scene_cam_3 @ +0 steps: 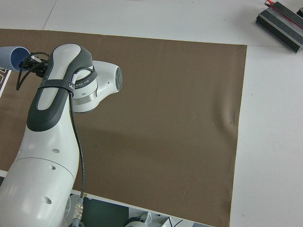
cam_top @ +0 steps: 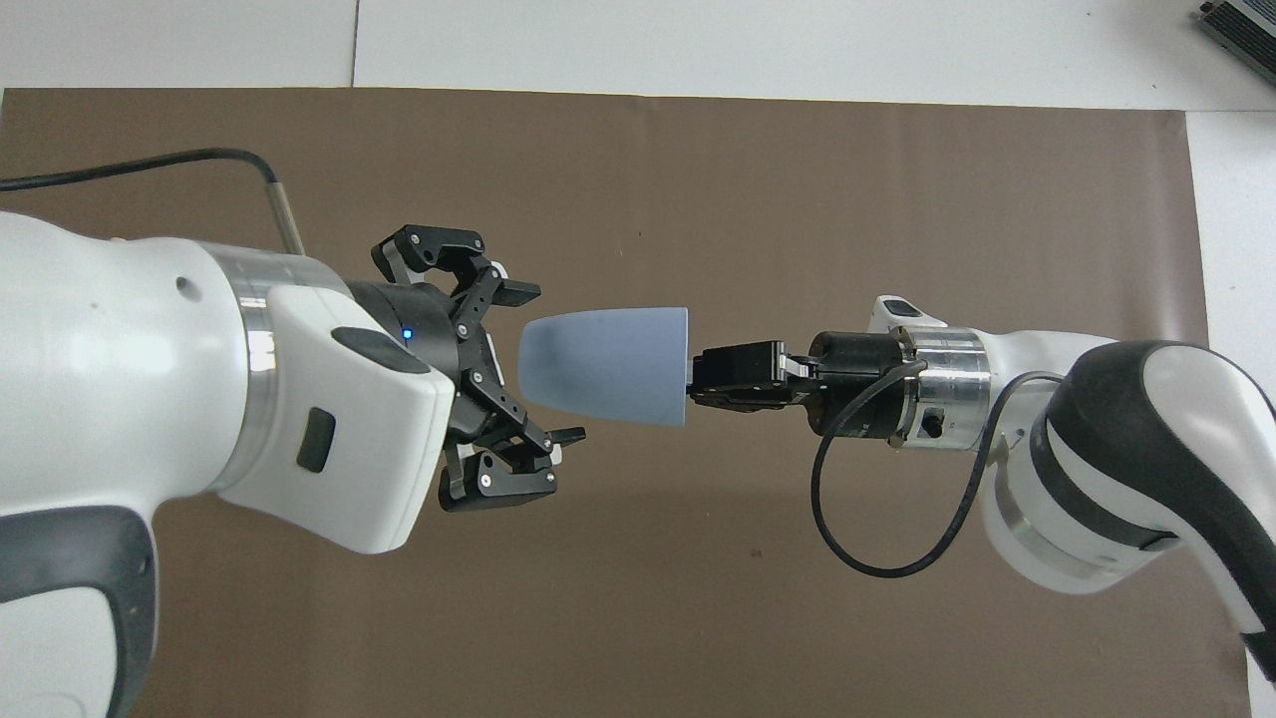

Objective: Hang cup on cup holder
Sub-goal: 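Carry the cup toward center while the left gripper reaches its base, then close the left gripper on the cup's closed end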

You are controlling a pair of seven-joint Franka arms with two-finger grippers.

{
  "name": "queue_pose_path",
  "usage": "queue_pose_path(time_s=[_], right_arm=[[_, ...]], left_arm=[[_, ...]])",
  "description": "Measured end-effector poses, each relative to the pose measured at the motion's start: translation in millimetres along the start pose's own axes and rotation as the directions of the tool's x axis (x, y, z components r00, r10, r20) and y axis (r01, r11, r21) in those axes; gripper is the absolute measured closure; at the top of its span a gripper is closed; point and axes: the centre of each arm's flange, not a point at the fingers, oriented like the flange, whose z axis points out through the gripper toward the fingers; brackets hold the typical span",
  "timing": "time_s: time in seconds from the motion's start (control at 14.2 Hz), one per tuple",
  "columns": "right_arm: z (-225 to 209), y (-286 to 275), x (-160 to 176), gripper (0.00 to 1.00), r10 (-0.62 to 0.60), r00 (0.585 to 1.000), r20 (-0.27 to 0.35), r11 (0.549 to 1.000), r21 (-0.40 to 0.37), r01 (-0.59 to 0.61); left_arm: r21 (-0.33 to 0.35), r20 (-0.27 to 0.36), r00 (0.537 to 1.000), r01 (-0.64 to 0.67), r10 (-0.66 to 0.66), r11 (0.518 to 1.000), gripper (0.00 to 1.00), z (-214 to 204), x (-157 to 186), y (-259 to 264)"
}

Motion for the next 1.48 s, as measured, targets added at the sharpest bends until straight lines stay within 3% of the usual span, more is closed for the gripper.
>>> queue_pose_path(time_s=[0.56, 0.99, 1.48], right_arm=[[0, 0, 0, 0.96, 0.0, 1.0, -0.001, 1.0, 0.0, 0.0], [0, 2, 0, 0.96, 0.002, 1.0, -0.001, 1.0, -0.002, -0.002], [-4, 6, 0, 0.96, 0.002, 1.0, -0.007, 1.0, -0.003, -0.002]], left_arm=[[0.025, -0.03, 1.0, 0.007, -0.006, 1.0, 0.0, 8, 13, 6], [0.034, 0.013, 1.0, 0.005, -0.005, 0.999, 0.0, 31, 13, 10], [0.048, 0.009, 0.999, 0.042, -0.043, 0.998, 0.0, 49, 9, 9]])
